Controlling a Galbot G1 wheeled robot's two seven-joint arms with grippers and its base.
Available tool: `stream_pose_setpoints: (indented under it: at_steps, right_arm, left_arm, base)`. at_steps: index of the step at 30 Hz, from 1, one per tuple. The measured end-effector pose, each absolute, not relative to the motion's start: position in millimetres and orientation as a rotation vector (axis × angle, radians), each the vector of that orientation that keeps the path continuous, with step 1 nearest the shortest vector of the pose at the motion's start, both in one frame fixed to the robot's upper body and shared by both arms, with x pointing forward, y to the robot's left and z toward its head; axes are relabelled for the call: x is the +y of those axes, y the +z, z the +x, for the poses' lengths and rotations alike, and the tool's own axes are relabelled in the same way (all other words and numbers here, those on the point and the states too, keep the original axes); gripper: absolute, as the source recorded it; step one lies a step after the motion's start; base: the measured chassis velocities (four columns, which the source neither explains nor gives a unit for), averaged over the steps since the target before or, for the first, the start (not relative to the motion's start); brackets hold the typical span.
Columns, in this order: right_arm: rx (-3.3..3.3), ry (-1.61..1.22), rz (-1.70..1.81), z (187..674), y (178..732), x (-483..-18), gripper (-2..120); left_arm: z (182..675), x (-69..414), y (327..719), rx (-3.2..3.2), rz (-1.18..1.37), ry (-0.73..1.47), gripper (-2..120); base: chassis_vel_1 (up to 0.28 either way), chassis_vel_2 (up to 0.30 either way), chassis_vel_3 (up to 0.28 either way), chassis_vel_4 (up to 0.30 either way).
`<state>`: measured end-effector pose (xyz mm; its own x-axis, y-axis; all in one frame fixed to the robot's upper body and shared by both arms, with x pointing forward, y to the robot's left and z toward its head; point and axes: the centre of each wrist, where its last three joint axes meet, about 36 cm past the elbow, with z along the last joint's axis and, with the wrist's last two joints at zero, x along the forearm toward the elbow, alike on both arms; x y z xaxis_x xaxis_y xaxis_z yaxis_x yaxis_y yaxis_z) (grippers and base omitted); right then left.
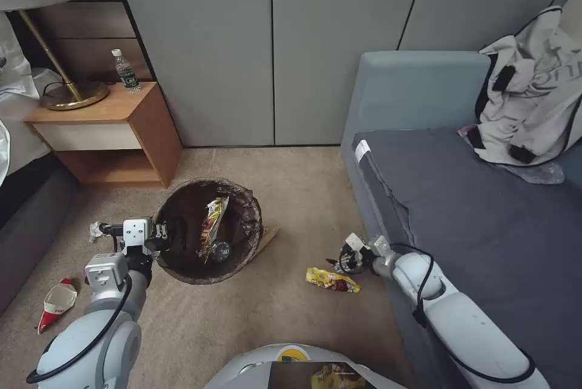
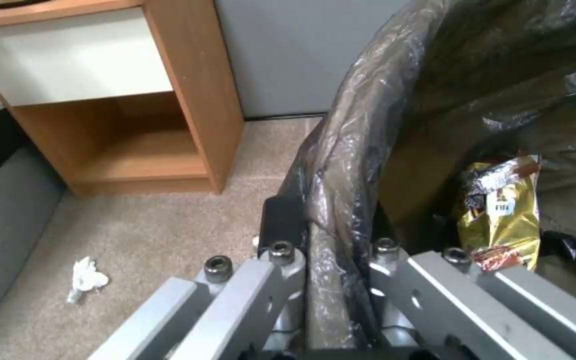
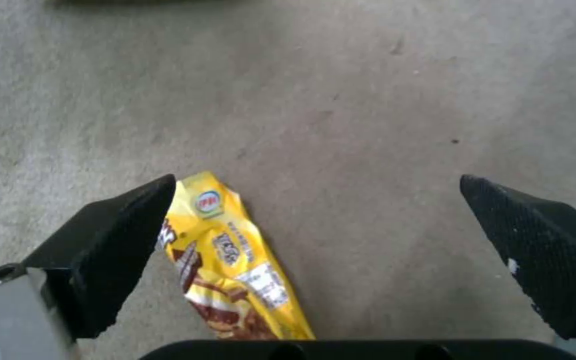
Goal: Pick up the trash bin, then pick up the garbage from the floor and place it into the trash bin.
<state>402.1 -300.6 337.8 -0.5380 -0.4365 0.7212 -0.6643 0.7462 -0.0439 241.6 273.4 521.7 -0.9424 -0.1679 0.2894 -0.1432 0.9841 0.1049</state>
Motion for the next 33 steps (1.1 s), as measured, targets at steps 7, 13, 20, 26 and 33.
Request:
stream_pose_setpoints:
  at_steps: [7, 13, 20, 26, 33]
  right_arm:
    - [-2.190, 0.417, 0.829, 407, 321, -287, 100]
    - [-2.176, 0.428, 0.813, 408, 310, -279, 100]
    - [-2.138, 0.450, 0.801, 407, 296, -271, 100]
    - [-2.124, 0.462, 0.808, 407, 288, -261, 100]
    - [-2.102, 0.462, 0.822, 403, 280, -252, 100]
  left_arm:
    - [242, 274, 520, -2.826, 0.231, -0.116, 4]
    - [243, 276, 520, -2.825, 0.235, -0.117, 4]
    - [244, 277, 518, -2.826, 0.233, -0.113, 4]
    - [245, 277, 516, -2.825, 0.233, -0.110, 4]
    - [245, 278, 515, -2.824, 0.235, -0.109, 4]
  base:
    - [0.000, 0.000, 0.000, 0.000]
    - [0.000, 0.000, 0.000, 0.000]
    - [0.000, 0.000, 0.000, 0.000]
    - [0.000, 0.000, 0.000, 0.000]
    - [0.000, 0.000, 0.000, 0.000]
